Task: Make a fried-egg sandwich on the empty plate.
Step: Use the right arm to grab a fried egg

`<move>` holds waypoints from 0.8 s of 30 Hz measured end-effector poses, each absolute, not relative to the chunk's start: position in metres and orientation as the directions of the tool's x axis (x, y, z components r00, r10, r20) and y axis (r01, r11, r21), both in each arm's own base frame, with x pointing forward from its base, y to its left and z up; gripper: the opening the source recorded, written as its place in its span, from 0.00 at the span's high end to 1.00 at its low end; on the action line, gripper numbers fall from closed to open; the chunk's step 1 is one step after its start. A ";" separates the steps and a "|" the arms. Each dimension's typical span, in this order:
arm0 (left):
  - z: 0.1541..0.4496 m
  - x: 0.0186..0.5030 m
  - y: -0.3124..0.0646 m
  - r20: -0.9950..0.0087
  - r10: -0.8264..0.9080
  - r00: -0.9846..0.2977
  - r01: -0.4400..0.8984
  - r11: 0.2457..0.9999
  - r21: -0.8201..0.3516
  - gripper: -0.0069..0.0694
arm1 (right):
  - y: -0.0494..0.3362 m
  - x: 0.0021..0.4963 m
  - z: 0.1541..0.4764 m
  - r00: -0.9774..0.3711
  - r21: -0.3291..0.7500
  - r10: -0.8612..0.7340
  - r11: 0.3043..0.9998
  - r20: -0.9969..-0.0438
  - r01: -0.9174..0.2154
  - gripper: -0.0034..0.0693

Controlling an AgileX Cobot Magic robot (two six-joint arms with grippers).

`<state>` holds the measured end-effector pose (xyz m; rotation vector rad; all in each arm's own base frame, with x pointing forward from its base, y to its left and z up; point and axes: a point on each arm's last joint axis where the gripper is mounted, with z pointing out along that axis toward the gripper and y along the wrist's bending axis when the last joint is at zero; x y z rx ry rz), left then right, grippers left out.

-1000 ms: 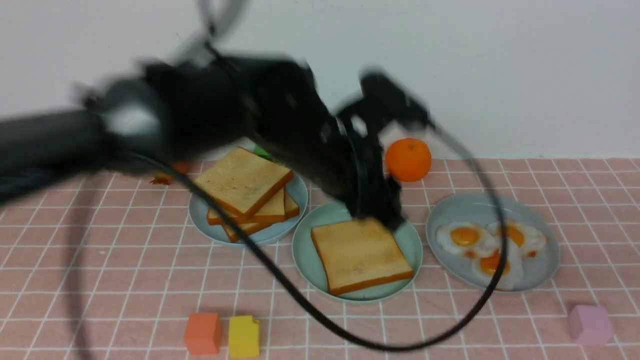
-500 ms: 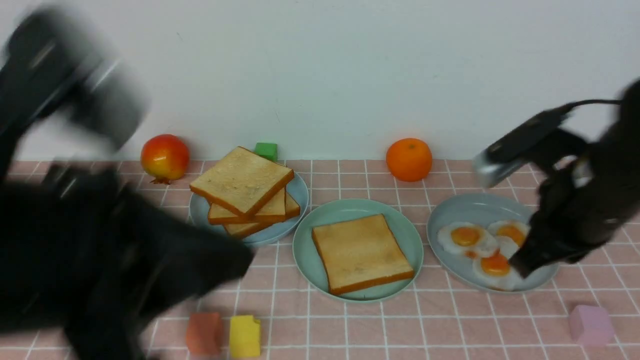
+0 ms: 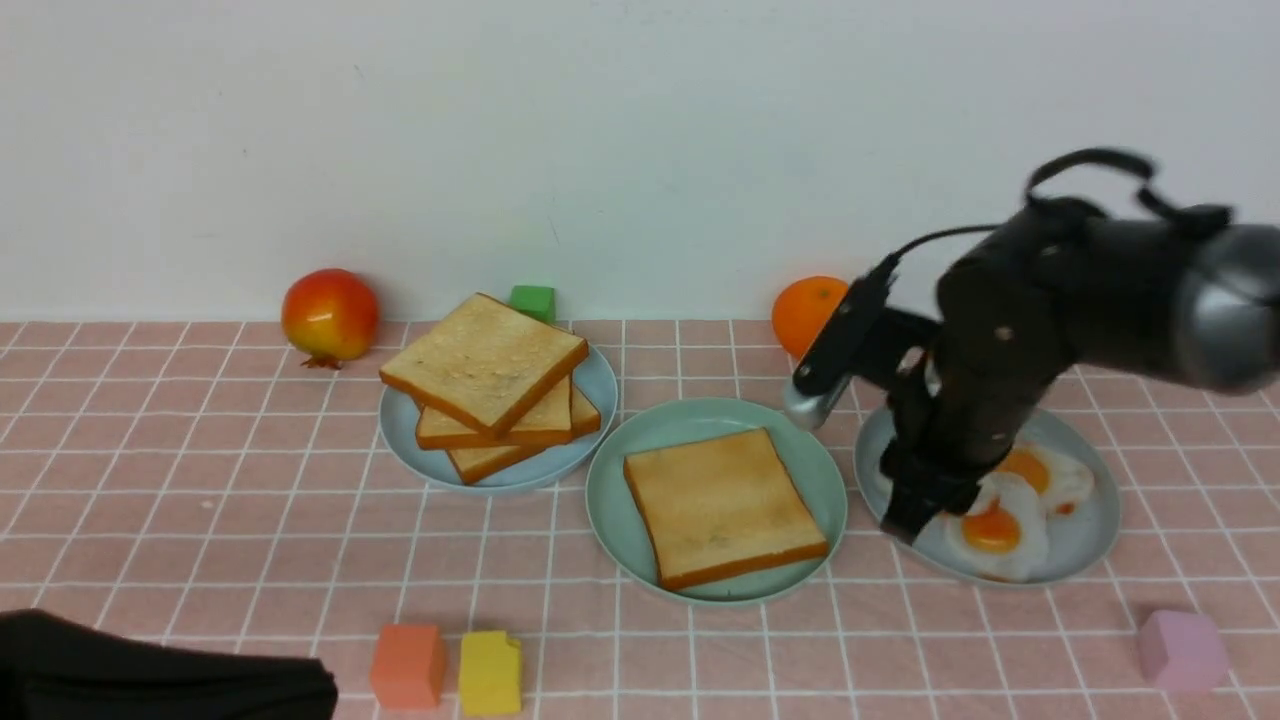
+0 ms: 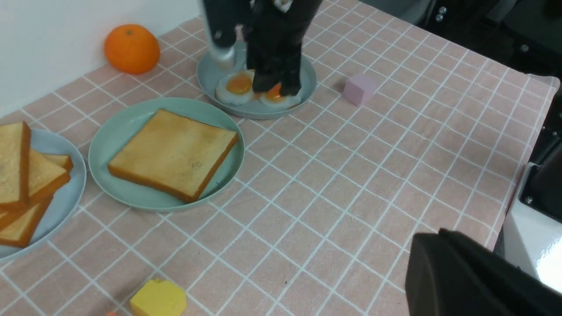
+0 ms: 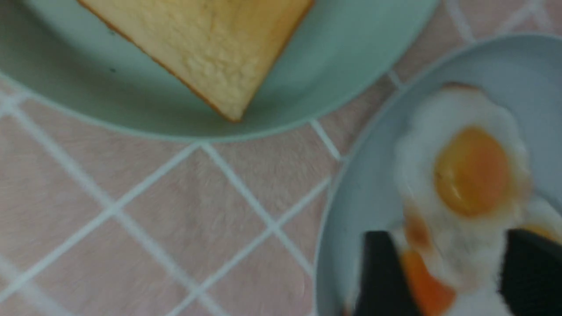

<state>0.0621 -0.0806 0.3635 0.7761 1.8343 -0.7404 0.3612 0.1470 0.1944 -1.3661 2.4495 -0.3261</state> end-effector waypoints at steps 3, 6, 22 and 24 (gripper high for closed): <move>0.362 0.061 -0.081 -0.922 0.196 -0.334 0.780 0.606 -0.154 0.89 | 0.149 0.370 0.178 -0.473 -0.358 -0.872 0.484 -0.122 -0.799 0.22; 0.361 0.060 -0.081 -0.917 0.208 -0.342 0.783 0.603 -0.155 0.89 | 0.150 0.378 0.170 -0.444 -0.387 -0.891 0.445 -0.098 -0.808 0.15; 0.359 0.059 -0.081 -0.909 0.220 -0.354 0.785 0.598 -0.161 0.89 | 0.128 0.395 0.150 -0.476 -0.386 -0.875 0.472 -0.092 -0.793 0.24; 0.359 0.059 -0.081 -0.909 0.220 -0.354 0.785 0.598 -0.161 0.89 | 0.128 0.396 0.148 -0.473 -0.385 -0.877 0.468 -0.088 -0.796 0.27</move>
